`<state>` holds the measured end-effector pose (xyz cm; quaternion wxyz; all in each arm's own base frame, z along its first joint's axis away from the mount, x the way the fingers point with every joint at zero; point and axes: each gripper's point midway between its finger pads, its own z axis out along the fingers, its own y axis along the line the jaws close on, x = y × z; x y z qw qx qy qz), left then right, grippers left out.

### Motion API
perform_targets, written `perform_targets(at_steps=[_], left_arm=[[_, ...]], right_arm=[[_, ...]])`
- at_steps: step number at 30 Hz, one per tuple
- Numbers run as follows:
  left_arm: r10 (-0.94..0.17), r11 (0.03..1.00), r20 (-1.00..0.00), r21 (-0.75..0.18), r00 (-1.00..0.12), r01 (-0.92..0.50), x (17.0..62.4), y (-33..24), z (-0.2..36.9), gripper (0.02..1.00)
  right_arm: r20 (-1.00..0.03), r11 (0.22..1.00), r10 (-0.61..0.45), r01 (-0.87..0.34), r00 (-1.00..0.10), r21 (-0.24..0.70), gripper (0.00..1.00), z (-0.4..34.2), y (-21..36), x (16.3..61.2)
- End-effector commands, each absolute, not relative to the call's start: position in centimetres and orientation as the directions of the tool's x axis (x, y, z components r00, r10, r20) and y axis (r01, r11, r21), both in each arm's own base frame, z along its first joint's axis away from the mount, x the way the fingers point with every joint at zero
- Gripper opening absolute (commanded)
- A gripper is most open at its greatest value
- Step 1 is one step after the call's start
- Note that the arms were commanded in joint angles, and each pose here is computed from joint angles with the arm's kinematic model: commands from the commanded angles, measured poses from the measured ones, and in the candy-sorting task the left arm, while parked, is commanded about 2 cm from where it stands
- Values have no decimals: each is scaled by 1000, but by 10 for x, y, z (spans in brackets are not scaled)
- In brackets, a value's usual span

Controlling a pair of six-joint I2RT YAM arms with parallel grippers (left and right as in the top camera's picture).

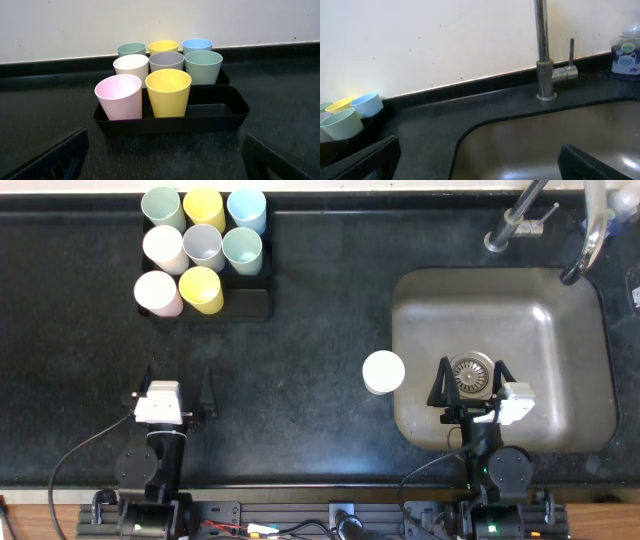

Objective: Store Cups

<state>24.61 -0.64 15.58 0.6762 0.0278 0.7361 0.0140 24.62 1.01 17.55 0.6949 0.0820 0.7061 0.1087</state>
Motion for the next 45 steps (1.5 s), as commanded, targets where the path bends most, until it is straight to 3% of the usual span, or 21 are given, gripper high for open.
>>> perform_targets(at_steps=[1, 22, 28, 32, 36, 40, 45], left_arm=[[72, 997, -995, 69, -74, 43, 246, -10, 157, 998], [72, 997, -995, 69, -74, 43, 246, -10, 156, 998], [72, 997, -995, 69, -74, 42, 246, -10, 156, 998], [72, 997, -995, 69, -74, 42, 246, -10, 156, 998], [72, 997, -995, 69, -74, 43, 246, -10, 156, 998], [72, 997, -995, 69, -74, 42, 246, -10, 156, 998], [72, 997, -995, 69, -74, 43, 246, -10, 156, 998]], right_arm=[[-965, 965, 261, -35, -21, 262, 998, 172, 10, 247], [-965, 964, 261, -37, -17, 262, 998, 174, 10, 246], [-965, 964, 262, -54, 5, 261, 998, 221, 11, 237], [-956, 965, 256, -13, -142, 261, 998, 254, 11, 230], [-896, 968, 246, 49, -369, 246, 998, 277, 11, 241], [-735, 982, 184, 93, -653, 163, 998, 267, 15, 249], [-492, 998, -13, -45, -870, 51, 998, 229, 45, 254]])
